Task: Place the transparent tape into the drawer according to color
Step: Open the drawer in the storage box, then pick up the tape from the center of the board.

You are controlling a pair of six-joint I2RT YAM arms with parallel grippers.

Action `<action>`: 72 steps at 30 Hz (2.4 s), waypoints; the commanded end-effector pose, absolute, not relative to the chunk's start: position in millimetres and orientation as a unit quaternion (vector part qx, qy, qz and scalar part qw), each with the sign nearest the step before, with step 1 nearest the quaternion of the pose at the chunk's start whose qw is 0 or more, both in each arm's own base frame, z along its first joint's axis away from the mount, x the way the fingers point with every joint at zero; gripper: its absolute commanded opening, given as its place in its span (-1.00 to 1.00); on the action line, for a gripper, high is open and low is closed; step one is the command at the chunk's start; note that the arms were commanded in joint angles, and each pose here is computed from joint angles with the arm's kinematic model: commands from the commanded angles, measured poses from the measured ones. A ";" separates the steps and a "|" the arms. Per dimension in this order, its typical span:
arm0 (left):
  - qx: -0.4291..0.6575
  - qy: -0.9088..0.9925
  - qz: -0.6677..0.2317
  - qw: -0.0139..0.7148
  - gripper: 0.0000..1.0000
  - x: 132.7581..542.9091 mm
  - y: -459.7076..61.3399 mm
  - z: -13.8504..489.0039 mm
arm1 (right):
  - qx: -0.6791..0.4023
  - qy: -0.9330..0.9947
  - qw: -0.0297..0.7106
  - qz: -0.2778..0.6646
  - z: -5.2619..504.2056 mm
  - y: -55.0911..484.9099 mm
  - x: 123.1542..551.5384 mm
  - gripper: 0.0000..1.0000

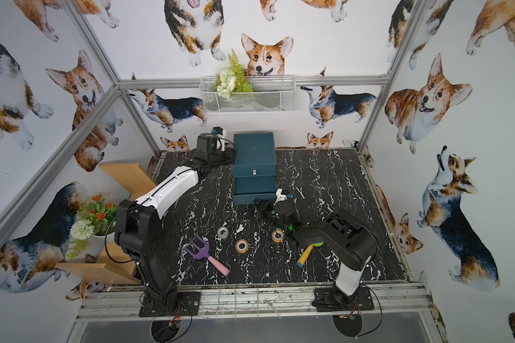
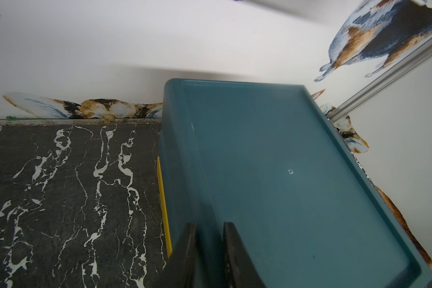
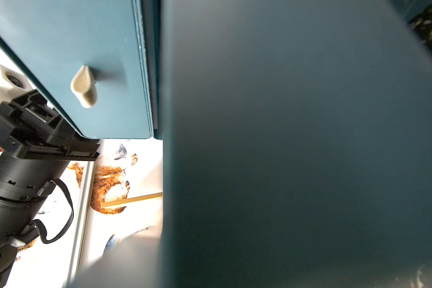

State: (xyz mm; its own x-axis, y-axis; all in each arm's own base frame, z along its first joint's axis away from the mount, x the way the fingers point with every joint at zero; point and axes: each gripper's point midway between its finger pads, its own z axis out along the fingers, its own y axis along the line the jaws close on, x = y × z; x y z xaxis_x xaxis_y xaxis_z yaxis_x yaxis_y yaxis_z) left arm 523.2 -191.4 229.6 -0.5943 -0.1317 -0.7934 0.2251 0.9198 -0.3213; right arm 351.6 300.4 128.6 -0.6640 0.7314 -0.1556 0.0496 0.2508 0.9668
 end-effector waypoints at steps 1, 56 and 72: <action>0.031 0.927 -0.162 0.336 -0.52 488.4 -181.7 168.3 | 0.272 0.728 0.302 0.552 127.1 300.6 347.7 -1.00; 0.032 0.908 -0.158 0.386 -0.47 487.1 -174.3 220.8 | 0.181 0.768 0.270 0.552 141.2 288.1 286.5 0.18; 0.013 0.865 -0.214 0.454 -0.05 443.7 -171.0 303.7 | 0.056 0.834 0.331 0.438 152.8 267.5 273.2 0.20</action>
State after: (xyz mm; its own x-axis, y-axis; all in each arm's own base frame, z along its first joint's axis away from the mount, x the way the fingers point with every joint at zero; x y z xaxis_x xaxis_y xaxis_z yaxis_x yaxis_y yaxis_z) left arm 451.9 -169.1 298.7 -0.5883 -0.1342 -0.7974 0.2144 0.9250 -0.3138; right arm 277.0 277.7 170.2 -0.7752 0.4641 -0.4285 -0.1761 0.4927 0.8522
